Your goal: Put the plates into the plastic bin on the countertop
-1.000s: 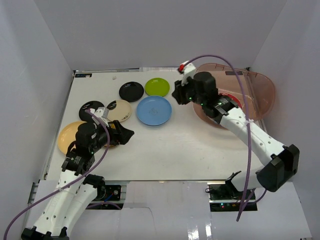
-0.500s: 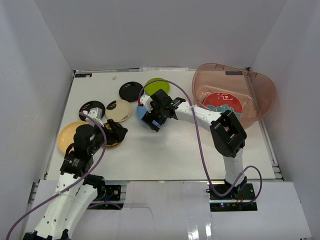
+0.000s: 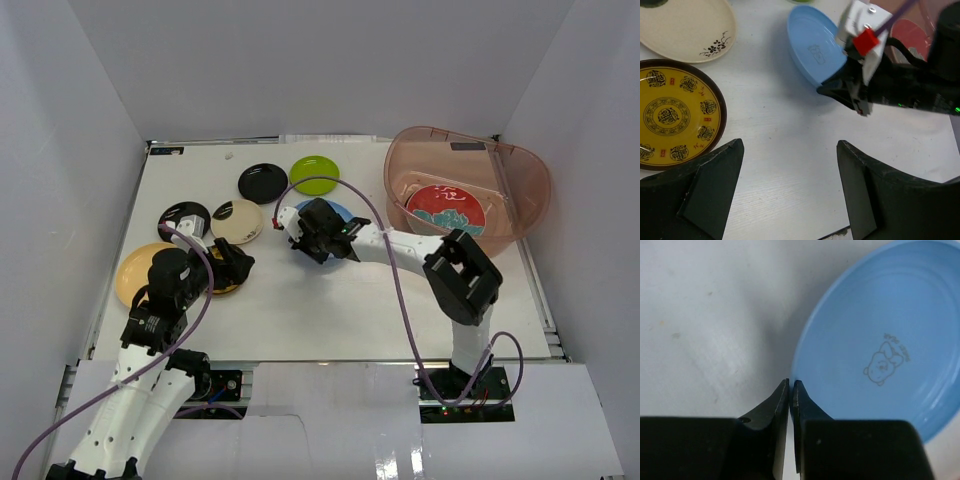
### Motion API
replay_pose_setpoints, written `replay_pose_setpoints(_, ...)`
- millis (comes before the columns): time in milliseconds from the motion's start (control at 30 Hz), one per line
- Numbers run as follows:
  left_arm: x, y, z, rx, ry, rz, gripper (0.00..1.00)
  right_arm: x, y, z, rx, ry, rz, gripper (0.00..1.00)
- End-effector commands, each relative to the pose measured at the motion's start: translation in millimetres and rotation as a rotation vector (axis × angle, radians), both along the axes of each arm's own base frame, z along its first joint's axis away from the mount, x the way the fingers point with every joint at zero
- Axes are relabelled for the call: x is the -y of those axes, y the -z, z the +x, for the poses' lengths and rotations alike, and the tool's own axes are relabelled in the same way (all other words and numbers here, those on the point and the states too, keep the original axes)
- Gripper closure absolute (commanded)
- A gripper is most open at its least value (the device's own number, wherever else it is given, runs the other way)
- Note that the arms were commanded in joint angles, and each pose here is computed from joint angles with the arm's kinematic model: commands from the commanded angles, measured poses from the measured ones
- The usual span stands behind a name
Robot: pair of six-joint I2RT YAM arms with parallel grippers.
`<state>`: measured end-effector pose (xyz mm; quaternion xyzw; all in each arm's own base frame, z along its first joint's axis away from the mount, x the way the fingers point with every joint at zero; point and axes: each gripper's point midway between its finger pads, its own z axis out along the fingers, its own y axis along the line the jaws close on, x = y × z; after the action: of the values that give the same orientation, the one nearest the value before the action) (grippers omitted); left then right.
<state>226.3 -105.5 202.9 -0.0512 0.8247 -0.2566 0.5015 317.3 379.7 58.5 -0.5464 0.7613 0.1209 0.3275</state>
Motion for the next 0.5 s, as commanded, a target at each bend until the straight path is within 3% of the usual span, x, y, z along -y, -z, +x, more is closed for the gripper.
replay_pose_setpoints(0, -2.9, -12.6, 2.0, 0.026, -0.016, -0.008, 0.15, -3.9, -46.2, -35.2, 0.047, 0.028, 0.12, 0.92)
replay_pose_setpoints(33, -2.6, -13.0, 2.1, 0.027, -0.015, -0.009, 0.15, 2.2, -48.5, -43.3, 0.057, 0.044, 0.136, 0.92)
replay_pose_setpoints(133, -2.3, -12.0, 2.3, 0.023, -0.012, -0.01, 0.15, 25.3, -124.5, -43.1, 0.164, 0.153, 0.28, 0.92)
replay_pose_setpoints(233, -2.7, -10.2, 2.9, 0.018, -0.013, -0.008, 0.15, 51.9, -174.3, -31.6, 0.28, 0.27, 0.31, 0.92)
replay_pose_setpoints(367, -4.4, -9.4, 4.1, 0.017, -0.024, -0.006, 0.15, 101.3, -275.5, -13.0, 0.495, 0.448, 0.364, 0.92)
replay_pose_setpoints(467, -7.0, -9.0, 5.2, 0.016, -0.04, -0.006, 0.15, 143.2, -305.1, 8.1, 0.567, 0.555, 0.344, 0.92)
